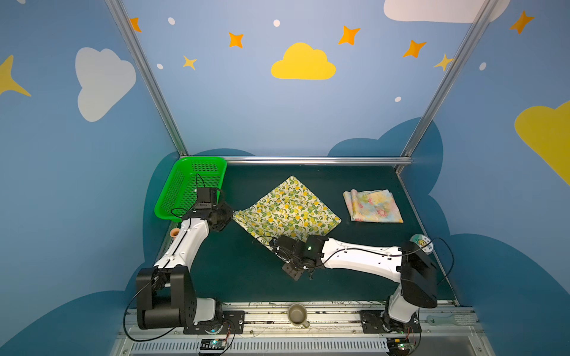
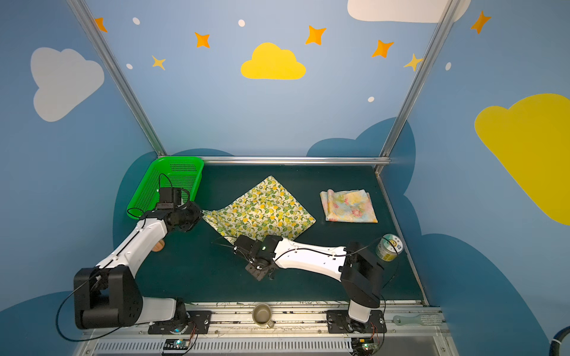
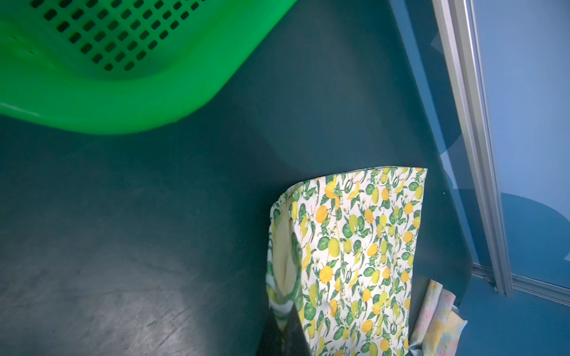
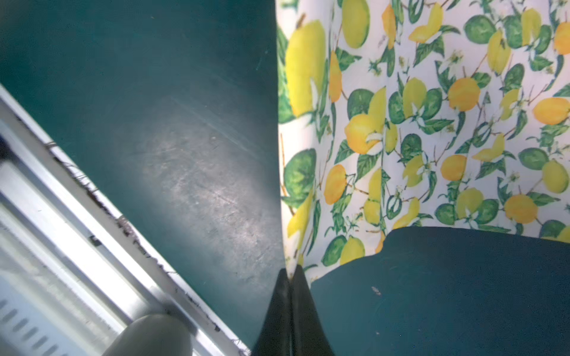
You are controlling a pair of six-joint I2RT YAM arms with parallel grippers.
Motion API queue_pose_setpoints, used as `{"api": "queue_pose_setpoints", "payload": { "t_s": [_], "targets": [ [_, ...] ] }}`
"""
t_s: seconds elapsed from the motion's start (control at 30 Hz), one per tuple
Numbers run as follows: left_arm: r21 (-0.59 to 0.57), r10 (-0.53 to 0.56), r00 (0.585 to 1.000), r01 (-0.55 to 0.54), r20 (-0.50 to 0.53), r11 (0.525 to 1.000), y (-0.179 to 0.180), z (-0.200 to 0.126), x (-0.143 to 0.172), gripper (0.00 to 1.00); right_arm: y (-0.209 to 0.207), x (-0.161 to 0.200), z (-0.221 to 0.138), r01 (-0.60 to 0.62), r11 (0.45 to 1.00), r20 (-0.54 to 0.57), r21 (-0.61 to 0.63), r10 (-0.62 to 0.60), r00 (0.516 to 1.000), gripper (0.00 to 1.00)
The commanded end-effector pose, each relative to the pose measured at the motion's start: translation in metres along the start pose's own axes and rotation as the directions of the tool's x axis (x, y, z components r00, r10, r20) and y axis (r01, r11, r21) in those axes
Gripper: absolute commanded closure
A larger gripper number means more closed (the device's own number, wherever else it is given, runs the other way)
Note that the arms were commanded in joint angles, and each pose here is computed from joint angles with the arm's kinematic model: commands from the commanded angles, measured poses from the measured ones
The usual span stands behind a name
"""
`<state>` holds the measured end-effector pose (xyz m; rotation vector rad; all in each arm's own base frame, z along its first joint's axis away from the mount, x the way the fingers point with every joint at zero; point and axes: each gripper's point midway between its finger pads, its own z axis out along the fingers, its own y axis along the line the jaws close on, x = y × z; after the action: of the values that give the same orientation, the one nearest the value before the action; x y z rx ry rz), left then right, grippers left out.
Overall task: Fold and stack skirts
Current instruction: Fold the skirt at the center of the table.
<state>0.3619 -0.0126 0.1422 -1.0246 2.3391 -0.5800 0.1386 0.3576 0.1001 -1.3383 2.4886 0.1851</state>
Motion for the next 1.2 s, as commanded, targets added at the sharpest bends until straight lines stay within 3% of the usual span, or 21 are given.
{"api": "queue_pose_setpoints", "payload": {
  "t_s": [0.0,0.5,0.83,1.0,1.17],
  "targets": [
    [-0.016,-0.011,1.000,0.012,0.028,1.000,0.001,-0.018,-0.006,0.96,0.015,0.004,-0.020,0.016,0.998,0.002,-0.061,-0.015,1.000,1.00],
    [-0.018,-0.051,0.995,0.052,0.091,0.998,0.026,-0.075,0.008,0.96,0.077,0.020,-0.043,0.145,0.982,0.008,-0.122,-0.145,0.989,1.00],
    [-0.042,-0.055,0.981,0.064,0.186,0.997,0.040,-0.103,0.004,0.96,0.104,0.019,-0.051,0.208,0.963,0.035,-0.172,-0.205,0.978,1.00],
    [0.005,-0.047,0.982,0.047,0.182,0.999,0.029,-0.101,0.001,0.96,0.106,0.017,-0.052,0.198,0.957,0.041,-0.210,-0.194,0.980,1.00],
    [0.051,-0.066,0.981,0.057,0.180,0.997,0.009,-0.092,-0.012,0.96,0.094,0.011,-0.056,0.116,0.941,0.059,-0.317,-0.102,0.993,1.00]
  ]
}}
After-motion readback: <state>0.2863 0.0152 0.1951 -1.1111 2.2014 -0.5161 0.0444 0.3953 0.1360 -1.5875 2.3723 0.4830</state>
